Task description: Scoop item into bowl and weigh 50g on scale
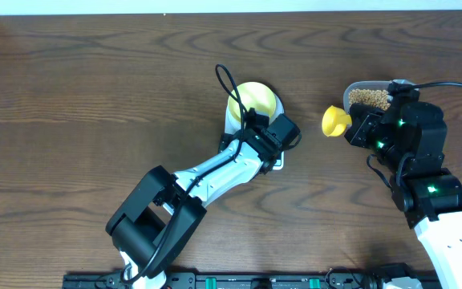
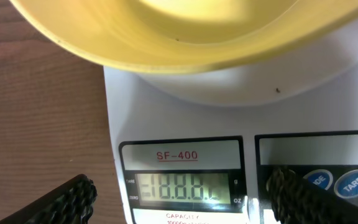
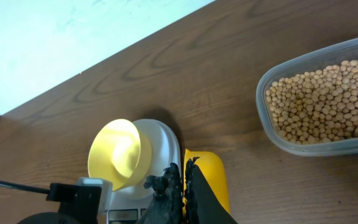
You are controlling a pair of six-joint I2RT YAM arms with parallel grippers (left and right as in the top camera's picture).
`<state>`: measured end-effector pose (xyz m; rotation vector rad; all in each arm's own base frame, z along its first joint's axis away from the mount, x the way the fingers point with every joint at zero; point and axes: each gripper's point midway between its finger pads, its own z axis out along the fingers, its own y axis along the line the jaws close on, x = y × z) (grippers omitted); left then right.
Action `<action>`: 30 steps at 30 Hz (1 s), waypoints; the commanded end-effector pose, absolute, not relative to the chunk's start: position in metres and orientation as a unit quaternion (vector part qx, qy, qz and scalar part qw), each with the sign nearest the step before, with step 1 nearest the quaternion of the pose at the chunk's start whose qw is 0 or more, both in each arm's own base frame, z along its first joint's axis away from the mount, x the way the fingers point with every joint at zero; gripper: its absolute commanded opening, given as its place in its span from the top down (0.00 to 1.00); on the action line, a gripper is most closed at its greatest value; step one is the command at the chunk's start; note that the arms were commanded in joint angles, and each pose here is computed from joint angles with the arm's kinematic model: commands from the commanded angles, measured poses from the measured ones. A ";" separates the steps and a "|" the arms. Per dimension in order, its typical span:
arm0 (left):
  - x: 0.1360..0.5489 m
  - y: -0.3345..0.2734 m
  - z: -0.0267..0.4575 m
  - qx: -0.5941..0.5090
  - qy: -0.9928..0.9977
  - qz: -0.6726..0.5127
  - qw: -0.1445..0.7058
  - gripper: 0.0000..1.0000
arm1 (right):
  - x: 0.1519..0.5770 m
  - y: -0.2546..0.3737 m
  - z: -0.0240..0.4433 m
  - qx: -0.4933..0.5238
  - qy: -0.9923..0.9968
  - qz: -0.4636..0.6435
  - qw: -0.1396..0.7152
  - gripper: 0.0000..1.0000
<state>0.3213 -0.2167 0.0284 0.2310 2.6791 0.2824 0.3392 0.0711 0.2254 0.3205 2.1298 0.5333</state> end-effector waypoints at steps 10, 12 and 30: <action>0.322 -0.213 0.084 0.083 0.958 0.079 0.262 0.09 | 0.341 0.068 0.233 0.134 0.854 0.214 0.455 0.99; 0.320 -0.212 0.095 0.081 0.957 0.073 0.270 0.09 | 0.341 0.068 0.233 0.134 0.854 0.214 0.455 0.99; 0.275 -0.228 0.146 0.189 0.952 -0.042 0.235 0.09 | 0.341 0.068 0.233 0.134 0.854 0.214 0.454 0.99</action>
